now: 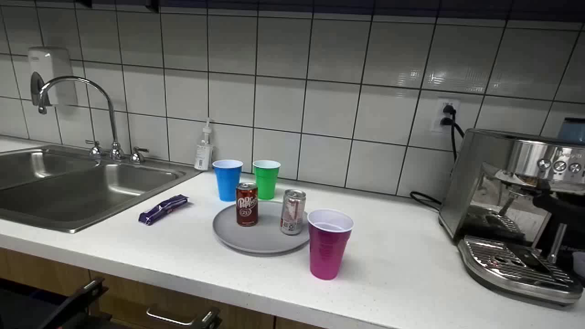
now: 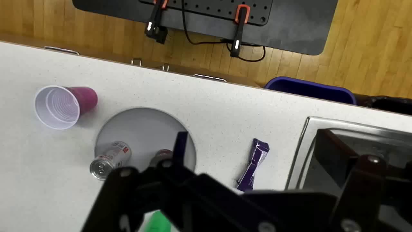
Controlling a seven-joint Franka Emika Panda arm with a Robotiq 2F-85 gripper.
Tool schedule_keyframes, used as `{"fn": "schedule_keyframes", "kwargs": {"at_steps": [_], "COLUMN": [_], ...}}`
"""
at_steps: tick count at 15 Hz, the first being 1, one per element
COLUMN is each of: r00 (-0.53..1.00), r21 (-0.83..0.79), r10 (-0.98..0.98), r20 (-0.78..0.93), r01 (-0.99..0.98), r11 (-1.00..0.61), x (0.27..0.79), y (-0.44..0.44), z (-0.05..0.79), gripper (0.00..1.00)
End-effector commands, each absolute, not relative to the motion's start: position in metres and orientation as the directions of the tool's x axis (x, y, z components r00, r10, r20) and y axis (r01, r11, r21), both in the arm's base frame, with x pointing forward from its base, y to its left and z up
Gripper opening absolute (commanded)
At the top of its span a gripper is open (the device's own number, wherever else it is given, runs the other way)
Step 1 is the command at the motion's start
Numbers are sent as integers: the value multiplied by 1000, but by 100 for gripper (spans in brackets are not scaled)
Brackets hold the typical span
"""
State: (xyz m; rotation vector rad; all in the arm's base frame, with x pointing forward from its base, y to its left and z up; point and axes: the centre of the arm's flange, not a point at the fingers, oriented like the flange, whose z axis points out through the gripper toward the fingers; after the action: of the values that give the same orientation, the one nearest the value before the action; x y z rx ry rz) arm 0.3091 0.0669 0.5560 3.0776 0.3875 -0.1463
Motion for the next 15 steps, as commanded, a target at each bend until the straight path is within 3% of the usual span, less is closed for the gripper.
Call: {"fn": "schedule_keyframes", "kwargs": {"at_steps": [1,15], "r00": [964,958], "r21": [24,47], "r10": [246,263], "r20": [-98,-115], "r01": [249,270], "r11": [-968,-962], "x": [309,302], "y": [67,69], "z": [556,548], "gripper": [100,100]}}
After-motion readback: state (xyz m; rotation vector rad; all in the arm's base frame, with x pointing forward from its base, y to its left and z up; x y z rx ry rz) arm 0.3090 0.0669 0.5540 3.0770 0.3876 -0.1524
